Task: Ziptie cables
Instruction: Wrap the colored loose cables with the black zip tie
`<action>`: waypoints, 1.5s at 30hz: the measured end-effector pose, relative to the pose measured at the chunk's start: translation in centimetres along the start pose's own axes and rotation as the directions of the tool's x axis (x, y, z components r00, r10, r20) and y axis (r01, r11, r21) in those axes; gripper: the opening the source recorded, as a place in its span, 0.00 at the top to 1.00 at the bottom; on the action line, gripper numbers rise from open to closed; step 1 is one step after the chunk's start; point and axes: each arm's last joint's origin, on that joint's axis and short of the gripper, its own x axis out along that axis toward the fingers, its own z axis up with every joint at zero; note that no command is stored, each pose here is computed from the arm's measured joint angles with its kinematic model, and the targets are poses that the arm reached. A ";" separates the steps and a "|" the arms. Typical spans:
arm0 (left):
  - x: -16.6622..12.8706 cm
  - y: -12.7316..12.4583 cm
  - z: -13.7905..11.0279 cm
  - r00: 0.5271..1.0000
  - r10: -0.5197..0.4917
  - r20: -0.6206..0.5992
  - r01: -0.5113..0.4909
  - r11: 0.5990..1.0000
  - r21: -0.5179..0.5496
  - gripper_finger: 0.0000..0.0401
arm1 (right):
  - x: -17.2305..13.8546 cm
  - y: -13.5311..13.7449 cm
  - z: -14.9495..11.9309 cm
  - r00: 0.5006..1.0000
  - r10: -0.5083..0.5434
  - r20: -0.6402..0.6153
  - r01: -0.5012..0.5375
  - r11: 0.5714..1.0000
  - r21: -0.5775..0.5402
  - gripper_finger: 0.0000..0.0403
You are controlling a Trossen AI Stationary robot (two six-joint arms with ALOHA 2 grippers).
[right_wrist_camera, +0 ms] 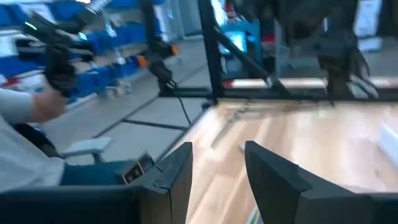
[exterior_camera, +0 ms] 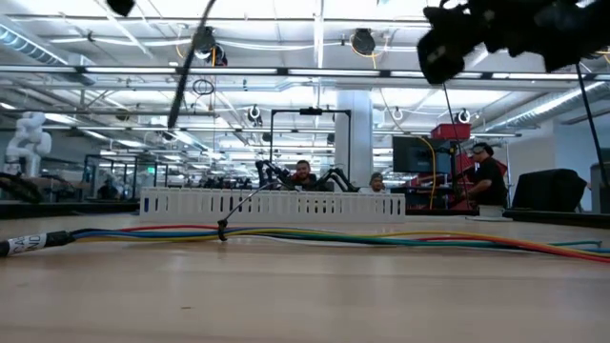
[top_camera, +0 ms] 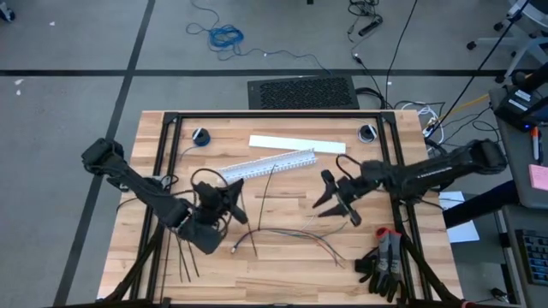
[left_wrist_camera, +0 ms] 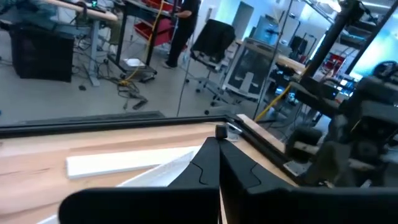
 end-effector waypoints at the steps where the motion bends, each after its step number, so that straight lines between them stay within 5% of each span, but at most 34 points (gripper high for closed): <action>1: 0.3 -0.6 -0.2 1.000 -0.006 0.005 0.006 1.000 -0.002 1.00 | 0.1 0.3 -0.6 1.000 -0.023 0.007 0.023 1.000 0.001 0.65; 6: 2.7 -2.9 -1.6 0.998 0.014 0.058 -0.008 0.995 -0.103 1.00 | 0.4 1.6 -1.6 0.984 -0.045 0.170 0.044 0.999 0.010 0.65; 9: 5.1 -3.3 -3.9 0.998 0.019 0.056 -0.011 0.990 -0.138 1.00 | 0.9 1.6 -1.9 0.970 -0.149 0.191 0.146 0.989 0.029 0.65; 14: 8.8 -4.0 -7.5 0.996 -0.083 0.036 0.090 0.966 -0.243 1.00 | 2.5 0.8 -3.3 0.911 -0.404 0.081 0.403 0.915 0.028 0.65; 18: 10.8 -4.3 -9.0 0.993 -0.110 0.052 0.119 0.963 -0.241 1.00 | 3.9 1.4 -4.0 0.876 -0.480 0.053 0.481 0.877 -0.008 0.65; 23: 12.1 -4.2 -9.2 0.992 -0.111 0.060 0.123 0.962 -0.244 1.00 | 5.8 2.0 -4.2 0.783 -0.622 0.003 0.619 0.778 -0.106 0.65; 31: 12.3 -4.1 -9.2 0.992 -0.113 0.058 0.124 0.963 -0.239 1.00 | 7.6 1.9 -3.6 0.688 -0.726 0.005 0.719 0.681 -0.139 0.65; 40: 12.3 -4.1 -9.3 0.993 -0.107 0.058 0.118 0.966 -0.231 1.00 | 8.2 1.9 -2.7 0.683 -0.730 0.023 0.726 0.675 -0.135 0.65; 45: 12.3 -4.1 -9.3 0.993 -0.102 0.060 0.113 0.967 -0.230 1.00 | 8.2 1.5 -2.5 0.643 -0.765 0.011 0.754 0.631 -0.180 0.65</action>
